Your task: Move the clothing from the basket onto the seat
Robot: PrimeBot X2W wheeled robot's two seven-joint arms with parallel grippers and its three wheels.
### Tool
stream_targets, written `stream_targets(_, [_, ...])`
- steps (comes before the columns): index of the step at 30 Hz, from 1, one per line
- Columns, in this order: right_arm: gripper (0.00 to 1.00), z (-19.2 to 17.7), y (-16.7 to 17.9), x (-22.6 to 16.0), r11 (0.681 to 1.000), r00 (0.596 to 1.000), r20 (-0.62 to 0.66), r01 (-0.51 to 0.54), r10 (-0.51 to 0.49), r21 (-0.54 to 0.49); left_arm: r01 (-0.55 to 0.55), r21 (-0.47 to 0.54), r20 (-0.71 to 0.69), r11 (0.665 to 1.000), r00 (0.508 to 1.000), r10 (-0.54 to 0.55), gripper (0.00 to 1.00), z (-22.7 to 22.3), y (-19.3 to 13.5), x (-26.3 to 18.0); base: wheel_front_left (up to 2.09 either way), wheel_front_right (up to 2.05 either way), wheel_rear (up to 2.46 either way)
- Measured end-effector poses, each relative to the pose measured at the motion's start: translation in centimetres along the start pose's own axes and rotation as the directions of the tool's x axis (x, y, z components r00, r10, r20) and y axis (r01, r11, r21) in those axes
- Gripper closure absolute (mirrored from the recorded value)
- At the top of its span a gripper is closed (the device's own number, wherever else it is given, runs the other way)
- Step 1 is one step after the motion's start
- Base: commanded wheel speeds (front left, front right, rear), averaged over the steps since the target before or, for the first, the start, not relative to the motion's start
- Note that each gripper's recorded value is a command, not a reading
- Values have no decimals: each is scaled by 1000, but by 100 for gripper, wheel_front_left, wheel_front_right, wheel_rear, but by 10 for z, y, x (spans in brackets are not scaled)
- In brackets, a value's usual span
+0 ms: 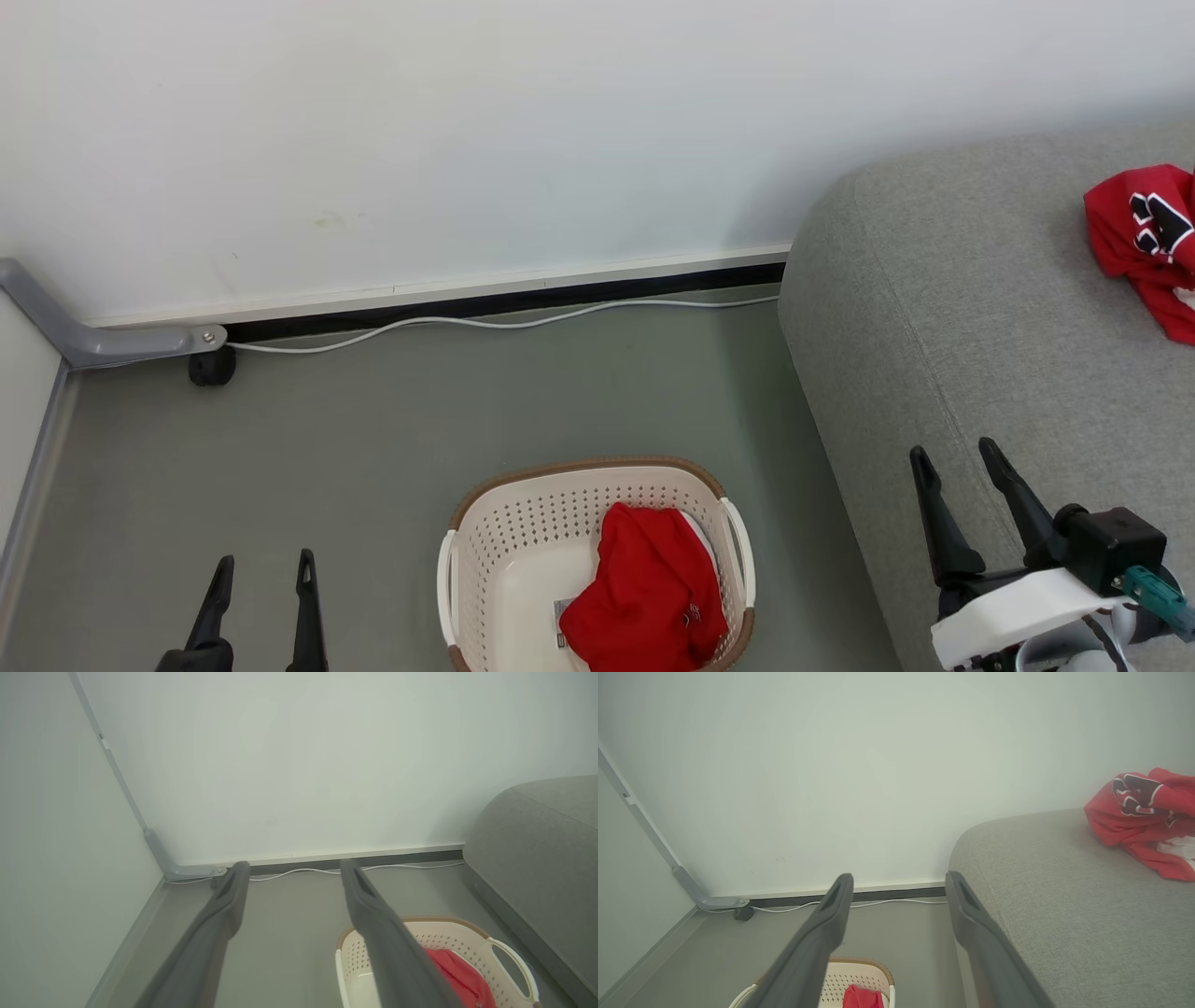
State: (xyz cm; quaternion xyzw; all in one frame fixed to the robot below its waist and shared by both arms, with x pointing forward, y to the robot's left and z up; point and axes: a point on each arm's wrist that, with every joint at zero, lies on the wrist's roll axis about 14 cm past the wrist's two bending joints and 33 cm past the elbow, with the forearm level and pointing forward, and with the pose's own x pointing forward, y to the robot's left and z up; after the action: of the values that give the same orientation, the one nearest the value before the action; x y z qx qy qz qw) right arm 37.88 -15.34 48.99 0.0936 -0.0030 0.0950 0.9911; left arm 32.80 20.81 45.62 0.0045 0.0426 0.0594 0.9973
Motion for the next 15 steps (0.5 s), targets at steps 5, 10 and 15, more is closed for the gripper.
stream_targets(5, [0,-1,-2,-1,1000,1000,-4,6,-6,0,9,-11,-3,1000,1000,-9,0,-1,-4,1,0,0,0])
stream_targets(10, [0,-6,-1,2,1000,1000,-16,0,0,4,28,-41,-38,999,999,-30,0,-11,-12,1,0,0,0])
stream_targets(15, [0,-4,9,19,999,999,-9,-40,40,4,86,-82,-127,993,987,-96,0,-37,-37,4,0,0,0])
